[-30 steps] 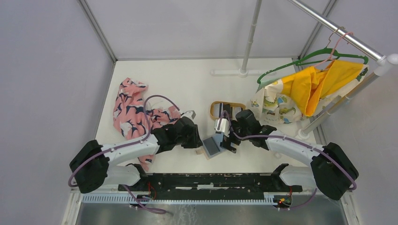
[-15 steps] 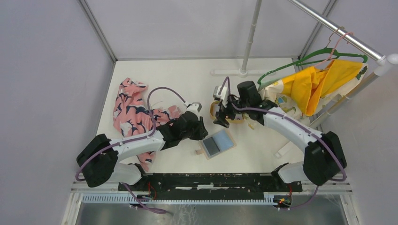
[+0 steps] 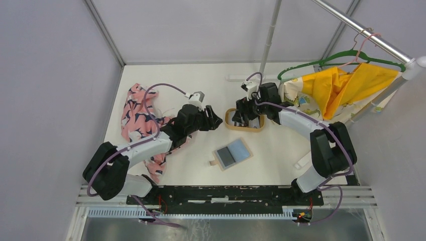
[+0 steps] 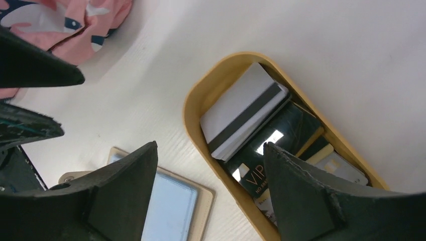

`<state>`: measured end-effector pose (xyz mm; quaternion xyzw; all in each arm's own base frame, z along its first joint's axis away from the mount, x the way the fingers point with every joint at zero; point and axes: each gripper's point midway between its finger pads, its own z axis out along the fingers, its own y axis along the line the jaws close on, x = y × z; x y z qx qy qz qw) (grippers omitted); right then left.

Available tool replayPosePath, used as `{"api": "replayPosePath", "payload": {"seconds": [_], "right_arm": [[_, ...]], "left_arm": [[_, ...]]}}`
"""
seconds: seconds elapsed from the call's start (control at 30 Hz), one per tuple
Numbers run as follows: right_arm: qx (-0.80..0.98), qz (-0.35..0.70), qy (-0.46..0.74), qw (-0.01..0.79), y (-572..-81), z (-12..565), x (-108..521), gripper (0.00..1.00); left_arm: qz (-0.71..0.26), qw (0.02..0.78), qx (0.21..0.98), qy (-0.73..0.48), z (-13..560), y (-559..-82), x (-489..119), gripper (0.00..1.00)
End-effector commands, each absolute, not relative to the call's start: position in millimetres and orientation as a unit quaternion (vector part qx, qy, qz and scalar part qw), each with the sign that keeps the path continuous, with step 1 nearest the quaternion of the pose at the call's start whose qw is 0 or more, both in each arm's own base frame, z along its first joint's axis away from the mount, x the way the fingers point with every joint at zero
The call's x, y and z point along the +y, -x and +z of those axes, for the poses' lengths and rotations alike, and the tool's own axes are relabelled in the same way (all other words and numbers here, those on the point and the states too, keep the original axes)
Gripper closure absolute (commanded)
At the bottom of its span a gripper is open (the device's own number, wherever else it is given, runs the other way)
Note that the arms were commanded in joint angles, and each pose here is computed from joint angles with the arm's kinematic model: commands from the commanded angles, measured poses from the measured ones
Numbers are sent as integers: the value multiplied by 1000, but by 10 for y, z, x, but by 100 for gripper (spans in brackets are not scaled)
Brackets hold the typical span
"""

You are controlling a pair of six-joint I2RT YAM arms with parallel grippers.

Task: Put the credit cards into the card holder
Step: Pick up the credit card from the storage box.

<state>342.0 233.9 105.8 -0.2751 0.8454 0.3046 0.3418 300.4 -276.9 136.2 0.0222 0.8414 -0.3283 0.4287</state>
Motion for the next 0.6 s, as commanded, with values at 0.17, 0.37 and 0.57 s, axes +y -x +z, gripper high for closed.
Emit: {"api": "replayPosePath", "payload": {"seconds": [0.17,0.37,0.57], "right_arm": [[860,352,162,331,-3592,928,2285,32],[866,353,157,318,-3658,862,2304,36],[870,367,139,297,-3668,761,2342,42]], "left_arm": [[-357,423,830,-65,1307,-3082,-3034,49],[-330,407,849,-69,1095,-3195,-3069,53],[-322,395,857,-78,970,-3289,-3153,53]]}}
